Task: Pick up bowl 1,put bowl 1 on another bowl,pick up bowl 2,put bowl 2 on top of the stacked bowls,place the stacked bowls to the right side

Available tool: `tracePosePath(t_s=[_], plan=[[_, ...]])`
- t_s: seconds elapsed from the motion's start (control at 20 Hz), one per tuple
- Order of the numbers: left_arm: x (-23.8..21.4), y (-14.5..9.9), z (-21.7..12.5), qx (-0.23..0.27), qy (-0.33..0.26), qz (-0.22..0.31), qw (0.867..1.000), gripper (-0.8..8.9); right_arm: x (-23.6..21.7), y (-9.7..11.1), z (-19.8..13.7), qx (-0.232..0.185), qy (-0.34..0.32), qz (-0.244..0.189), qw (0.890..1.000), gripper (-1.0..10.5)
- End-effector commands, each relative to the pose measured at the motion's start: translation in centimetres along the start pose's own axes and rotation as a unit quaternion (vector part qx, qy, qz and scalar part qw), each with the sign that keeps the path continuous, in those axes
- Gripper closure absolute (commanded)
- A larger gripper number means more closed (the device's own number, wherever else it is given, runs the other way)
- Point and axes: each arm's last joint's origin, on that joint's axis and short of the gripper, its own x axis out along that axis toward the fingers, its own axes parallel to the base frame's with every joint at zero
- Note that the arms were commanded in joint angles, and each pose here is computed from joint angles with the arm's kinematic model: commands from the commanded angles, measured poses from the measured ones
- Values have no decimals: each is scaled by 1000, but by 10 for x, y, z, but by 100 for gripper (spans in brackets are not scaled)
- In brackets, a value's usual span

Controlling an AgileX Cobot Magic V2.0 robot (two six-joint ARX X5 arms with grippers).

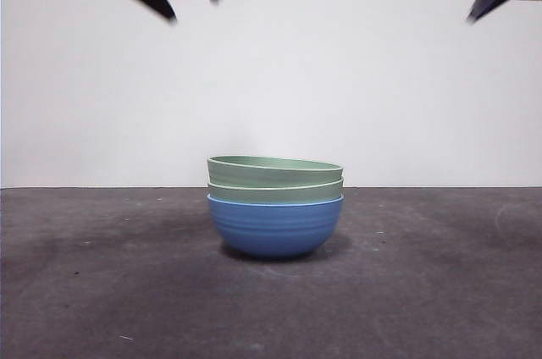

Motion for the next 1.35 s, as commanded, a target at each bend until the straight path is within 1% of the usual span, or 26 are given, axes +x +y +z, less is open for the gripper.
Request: tracePosePath(t_s=[0.05,0.2,0.25,0.4,0.55,0.7,0.8,0.85,0.95,1.0,1.25,1.35], plan=[[-35,-5,-7,11,-31,0,999,466,37,-2,8,7,26,-4,1000,461],[-72,-11,-21,14,-52,0,999,466,85,-5,15,21,51,-6,998,461],[-82,-12,-26,15,-55,-1,998,466,104,-6,16,28,61,4,998,463],[-100,-15,-38,15,-55,-1,998,467,147,-12,17,54,74,22,996,469],[-109,-16,-44,14,-51,-1,999,466,185,-18,10,75,96,14,992,470],[-110,-16,-47,12,-40,-1,999,467,207,-23,1,80,127,5,989,474],[-110,-16,-48,12,-38,0,999,467,211,-24,-2,81,133,3,988,485],[-110,-16,-47,12,-39,-1,999,467,212,-24,-2,80,133,3,988,548],[-110,-16,-47,12,-39,-1,999,467,212,-24,-2,78,133,3,988,763],[-110,-16,-47,12,-39,-1,999,467,212,-24,-2,77,133,4,988,847],[-110,-16,-47,12,-40,0,999,467,211,-24,-2,78,136,3,988,867],[-110,-16,-47,13,-40,0,999,467,211,-24,-2,78,136,3,988,962]])
